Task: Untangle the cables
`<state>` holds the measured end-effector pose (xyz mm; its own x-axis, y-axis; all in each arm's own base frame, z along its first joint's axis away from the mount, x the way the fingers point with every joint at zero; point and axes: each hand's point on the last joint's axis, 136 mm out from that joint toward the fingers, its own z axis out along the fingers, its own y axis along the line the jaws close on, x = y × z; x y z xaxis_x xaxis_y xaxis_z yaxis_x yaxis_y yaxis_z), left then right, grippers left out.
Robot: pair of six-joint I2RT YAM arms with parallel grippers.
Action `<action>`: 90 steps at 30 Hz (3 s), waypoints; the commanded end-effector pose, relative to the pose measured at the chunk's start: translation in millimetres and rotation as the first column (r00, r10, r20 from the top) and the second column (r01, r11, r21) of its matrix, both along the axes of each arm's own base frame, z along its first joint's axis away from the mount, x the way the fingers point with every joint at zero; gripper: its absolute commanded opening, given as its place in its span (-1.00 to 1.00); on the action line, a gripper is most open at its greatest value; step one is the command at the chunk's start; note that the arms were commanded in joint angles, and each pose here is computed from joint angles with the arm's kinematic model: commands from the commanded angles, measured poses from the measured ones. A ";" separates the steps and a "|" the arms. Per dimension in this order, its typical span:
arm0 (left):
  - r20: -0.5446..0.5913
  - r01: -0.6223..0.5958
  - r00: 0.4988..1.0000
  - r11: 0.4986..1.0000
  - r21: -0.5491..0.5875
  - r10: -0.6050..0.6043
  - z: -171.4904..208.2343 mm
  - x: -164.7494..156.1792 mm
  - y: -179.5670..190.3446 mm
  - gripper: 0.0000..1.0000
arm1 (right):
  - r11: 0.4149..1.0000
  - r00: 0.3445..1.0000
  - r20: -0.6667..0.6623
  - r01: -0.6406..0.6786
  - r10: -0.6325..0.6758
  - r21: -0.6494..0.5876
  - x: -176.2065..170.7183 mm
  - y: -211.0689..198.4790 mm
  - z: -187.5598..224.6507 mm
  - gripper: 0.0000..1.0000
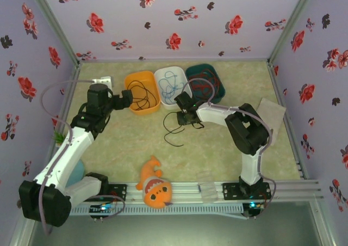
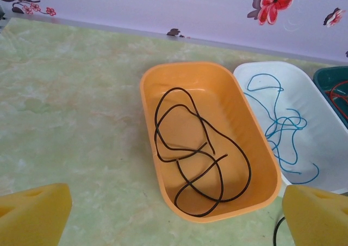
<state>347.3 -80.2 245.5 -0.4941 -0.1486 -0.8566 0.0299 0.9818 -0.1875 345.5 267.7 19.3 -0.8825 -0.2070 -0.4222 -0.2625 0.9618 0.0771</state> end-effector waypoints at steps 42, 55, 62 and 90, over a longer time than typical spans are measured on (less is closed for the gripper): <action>0.117 -0.096 0.987 0.989 -0.111 0.109 28.4 -28.1 23.4 0.99 | 0.970 0.857 0.507 -0.191 0.089 0.152 59.7 129.2 210.3 -1.00; 0.100 -0.062 0.992 0.989 -0.134 0.076 18.6 -26.8 15.5 0.99 | 0.991 0.843 0.539 -0.075 0.004 0.110 143.7 152.5 177.5 -1.00; 0.073 -0.038 0.996 0.987 -0.154 0.049 8.7 -22.8 7.7 0.99 | 0.985 0.836 0.547 -0.051 -0.049 0.166 176.7 157.6 173.3 -1.00; 0.040 -0.047 0.998 0.990 -0.135 0.053 -4.3 -15.4 7.2 0.99 | 0.978 0.888 0.441 -0.189 0.131 0.089 152.0 173.8 146.9 -0.07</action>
<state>328.6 -75.0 244.4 -0.4535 -0.2729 -0.8485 0.0027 0.9516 -0.3074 503.3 441.0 136.0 -0.5922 -0.2384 -0.7697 -0.4190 0.9070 0.0414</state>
